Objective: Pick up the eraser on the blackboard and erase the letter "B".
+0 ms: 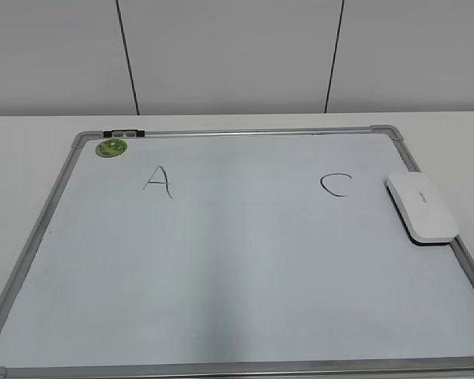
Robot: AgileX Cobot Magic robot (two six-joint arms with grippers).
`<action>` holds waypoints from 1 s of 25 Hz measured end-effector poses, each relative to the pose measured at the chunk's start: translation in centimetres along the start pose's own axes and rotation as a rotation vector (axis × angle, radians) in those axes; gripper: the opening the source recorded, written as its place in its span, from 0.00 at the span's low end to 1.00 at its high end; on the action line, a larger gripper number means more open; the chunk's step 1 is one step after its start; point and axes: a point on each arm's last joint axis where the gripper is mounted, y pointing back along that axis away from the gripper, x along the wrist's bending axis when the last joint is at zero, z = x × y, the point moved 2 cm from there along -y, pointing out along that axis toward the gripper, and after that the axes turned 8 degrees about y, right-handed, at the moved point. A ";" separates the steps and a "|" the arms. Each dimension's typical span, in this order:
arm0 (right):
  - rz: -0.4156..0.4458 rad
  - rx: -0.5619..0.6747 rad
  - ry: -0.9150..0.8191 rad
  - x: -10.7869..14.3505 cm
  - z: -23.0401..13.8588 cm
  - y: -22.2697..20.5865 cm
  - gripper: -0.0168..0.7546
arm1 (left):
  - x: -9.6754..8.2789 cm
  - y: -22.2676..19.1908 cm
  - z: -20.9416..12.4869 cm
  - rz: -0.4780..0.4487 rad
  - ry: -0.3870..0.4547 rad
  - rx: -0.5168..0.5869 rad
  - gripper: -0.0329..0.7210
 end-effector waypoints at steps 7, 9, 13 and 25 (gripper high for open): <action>-0.004 -0.024 -0.001 0.0 -0.2 0.3 0.76 | 0.0 0.7 -0.4 -0.005 -0.001 -0.047 0.56; -0.004 -0.022 -0.001 0.0 -0.2 0.3 0.76 | 0.0 0.7 -0.4 -0.005 -0.001 -0.047 0.56; -0.006 -0.022 0.000 0.0 -0.2 0.3 0.76 | 0.0 0.7 -0.4 -0.005 -0.001 -0.047 0.56; -0.006 -0.023 0.000 0.0 -0.2 0.3 0.76 | 0.0 0.7 -0.4 -0.005 -0.001 -0.047 0.56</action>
